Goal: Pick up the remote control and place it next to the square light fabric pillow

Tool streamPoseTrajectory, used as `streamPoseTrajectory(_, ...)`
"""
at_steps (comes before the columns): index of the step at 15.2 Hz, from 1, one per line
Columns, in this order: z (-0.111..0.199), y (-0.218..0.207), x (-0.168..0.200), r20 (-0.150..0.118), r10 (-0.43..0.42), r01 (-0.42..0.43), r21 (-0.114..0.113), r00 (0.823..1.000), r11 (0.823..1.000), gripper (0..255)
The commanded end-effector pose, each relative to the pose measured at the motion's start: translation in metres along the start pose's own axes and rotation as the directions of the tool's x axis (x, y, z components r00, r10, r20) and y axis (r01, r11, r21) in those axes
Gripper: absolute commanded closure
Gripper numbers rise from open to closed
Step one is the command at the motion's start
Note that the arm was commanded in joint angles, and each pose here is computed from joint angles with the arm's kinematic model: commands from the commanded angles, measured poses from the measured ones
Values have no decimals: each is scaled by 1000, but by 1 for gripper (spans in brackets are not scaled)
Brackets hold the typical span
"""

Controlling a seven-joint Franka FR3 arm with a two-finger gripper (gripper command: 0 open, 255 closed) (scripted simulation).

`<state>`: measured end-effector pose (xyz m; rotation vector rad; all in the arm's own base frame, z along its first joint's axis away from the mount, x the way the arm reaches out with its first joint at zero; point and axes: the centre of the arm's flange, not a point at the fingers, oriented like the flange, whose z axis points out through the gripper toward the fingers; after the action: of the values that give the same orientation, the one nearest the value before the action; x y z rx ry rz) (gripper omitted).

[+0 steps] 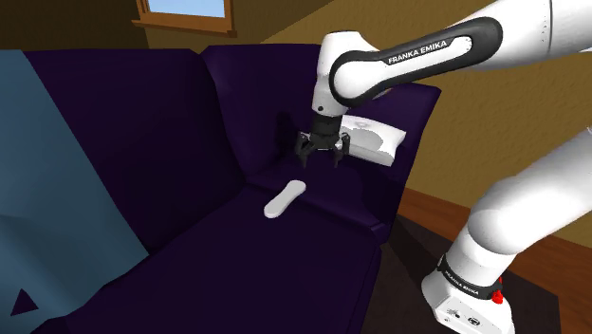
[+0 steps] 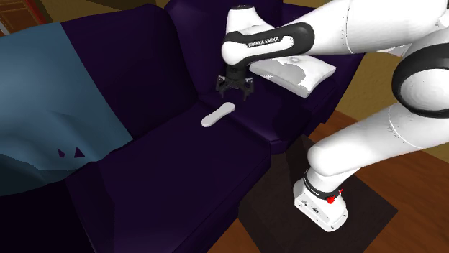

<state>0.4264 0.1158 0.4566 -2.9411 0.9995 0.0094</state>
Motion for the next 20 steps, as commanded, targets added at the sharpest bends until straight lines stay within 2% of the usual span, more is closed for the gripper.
streamPoseTrajectory(1, 22, -17, 8, -3, 98, -98, -11, 995, 995, 0)
streamPoseTrajectory(3, 41, -34, 19, -6, 188, -188, -24, 982, 982, 0)
streamPoseTrajectory(6, 70, -56, 38, -14, 320, -320, -42, 947, 946, 0)
streamPoseTrajectory(9, 99, -75, 61, -24, 445, -446, -58, 895, 893, 0)
streamPoseTrajectory(12, 129, -89, 86, -36, 562, -563, -74, 826, 823, 0)
streamPoseTrajectory(13, 133, -91, 89, -38, 578, -579, -76, 815, 812, 0)
streamPoseTrajectory(20, 172, -88, 89, -38, 578, -579, -76, 815, 812, 0)
